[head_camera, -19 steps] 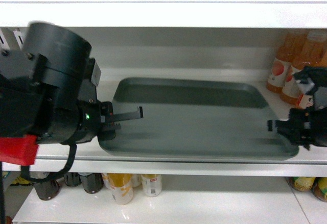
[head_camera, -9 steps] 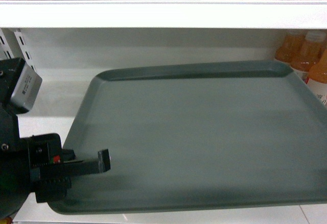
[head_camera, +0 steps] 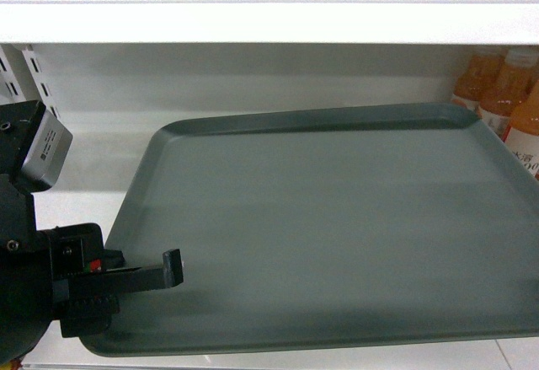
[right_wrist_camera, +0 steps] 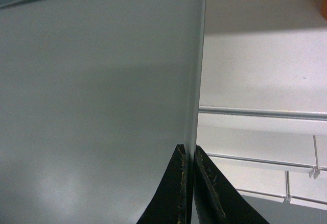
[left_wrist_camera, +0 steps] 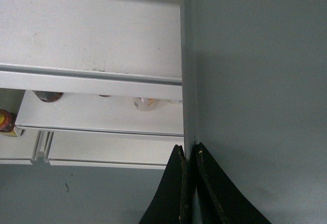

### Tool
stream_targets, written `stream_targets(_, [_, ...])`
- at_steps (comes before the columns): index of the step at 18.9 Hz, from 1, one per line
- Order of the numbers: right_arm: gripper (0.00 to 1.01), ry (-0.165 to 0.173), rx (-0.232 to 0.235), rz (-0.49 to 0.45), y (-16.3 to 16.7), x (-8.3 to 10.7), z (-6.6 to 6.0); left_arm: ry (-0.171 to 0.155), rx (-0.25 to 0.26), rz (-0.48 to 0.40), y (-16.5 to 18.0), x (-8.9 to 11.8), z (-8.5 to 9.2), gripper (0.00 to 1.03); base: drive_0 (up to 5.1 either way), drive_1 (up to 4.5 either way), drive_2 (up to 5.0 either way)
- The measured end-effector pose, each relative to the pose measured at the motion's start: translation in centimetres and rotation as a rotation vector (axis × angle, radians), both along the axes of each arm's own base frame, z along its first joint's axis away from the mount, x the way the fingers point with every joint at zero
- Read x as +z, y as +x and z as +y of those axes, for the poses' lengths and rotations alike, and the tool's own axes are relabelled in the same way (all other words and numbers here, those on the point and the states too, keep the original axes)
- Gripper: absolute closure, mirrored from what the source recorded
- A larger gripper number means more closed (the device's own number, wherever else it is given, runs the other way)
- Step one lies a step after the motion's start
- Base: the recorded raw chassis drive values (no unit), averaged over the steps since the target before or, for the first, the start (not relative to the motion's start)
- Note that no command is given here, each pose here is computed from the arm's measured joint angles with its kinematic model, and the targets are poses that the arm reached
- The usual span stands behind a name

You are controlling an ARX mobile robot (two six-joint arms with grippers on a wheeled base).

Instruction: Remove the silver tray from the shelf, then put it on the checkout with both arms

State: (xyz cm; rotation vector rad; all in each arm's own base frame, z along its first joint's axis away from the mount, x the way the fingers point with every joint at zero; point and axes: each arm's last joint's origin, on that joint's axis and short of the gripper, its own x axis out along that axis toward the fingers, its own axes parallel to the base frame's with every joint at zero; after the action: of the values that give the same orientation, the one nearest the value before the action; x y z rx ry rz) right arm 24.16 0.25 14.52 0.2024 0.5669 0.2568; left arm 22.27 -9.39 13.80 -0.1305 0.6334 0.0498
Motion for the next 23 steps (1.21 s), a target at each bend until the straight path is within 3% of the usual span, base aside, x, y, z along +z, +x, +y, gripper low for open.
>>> stream_targets(23, [0.98,0.001,0.001,0.005,-0.01,-0.08,0.00,0.004,0.002,0.006,-0.06,-0.08,0.04,1.00,0.1,-3.93,4.1])
